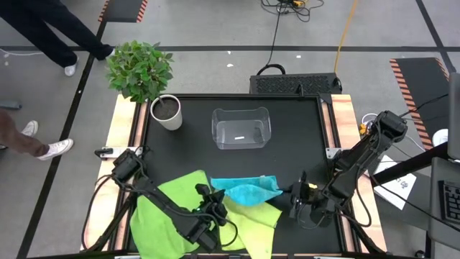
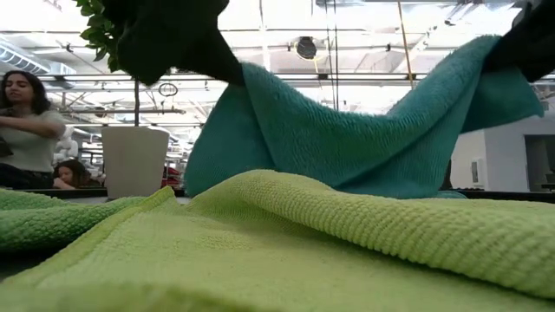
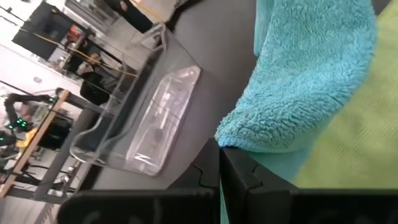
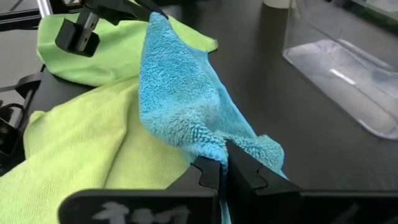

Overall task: Fold microfiber towels
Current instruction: Fold the blue towel

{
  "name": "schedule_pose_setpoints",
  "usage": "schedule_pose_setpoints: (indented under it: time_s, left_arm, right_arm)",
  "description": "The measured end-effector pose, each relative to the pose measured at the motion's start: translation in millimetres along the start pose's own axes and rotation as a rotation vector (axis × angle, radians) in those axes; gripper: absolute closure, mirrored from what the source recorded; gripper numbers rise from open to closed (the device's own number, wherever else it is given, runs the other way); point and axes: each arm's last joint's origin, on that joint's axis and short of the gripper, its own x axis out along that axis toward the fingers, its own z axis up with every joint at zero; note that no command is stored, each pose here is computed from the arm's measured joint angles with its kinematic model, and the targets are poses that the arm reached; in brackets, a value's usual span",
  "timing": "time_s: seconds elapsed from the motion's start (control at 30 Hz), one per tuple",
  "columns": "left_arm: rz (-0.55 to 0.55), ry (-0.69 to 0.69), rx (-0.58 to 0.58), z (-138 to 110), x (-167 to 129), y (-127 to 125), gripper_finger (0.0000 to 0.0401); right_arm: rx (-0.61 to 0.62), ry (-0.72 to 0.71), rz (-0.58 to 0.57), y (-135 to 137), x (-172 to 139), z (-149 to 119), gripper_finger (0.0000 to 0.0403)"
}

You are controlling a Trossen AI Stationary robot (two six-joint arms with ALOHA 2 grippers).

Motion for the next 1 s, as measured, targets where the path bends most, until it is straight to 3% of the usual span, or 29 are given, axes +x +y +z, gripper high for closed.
schedule_pose_setpoints:
  time_s: [0.37, 0.6, 1.0]
  left_arm:
    - [-0.045, 0.055, -0.035, 2.9, 11.8, 0.4, 0.0311]
    - [-0.133, 0.047, -0.049, 7.4, 8.1, -8.7, 0.026]
    - [-0.192, 0.044, -0.002, -4.1, 16.2, -38.5, 0.0249]
  right_arm:
    - [-0.003, -0.008, 0.002, 0.0, 1.3, 0.8, 0.0403]
    - [-0.009, -0.013, -0.002, -0.1, 1.3, 0.9, 0.0403]
    - [-0.008, -0.021, -0.005, 0.1, 1.2, 1.6, 0.0403]
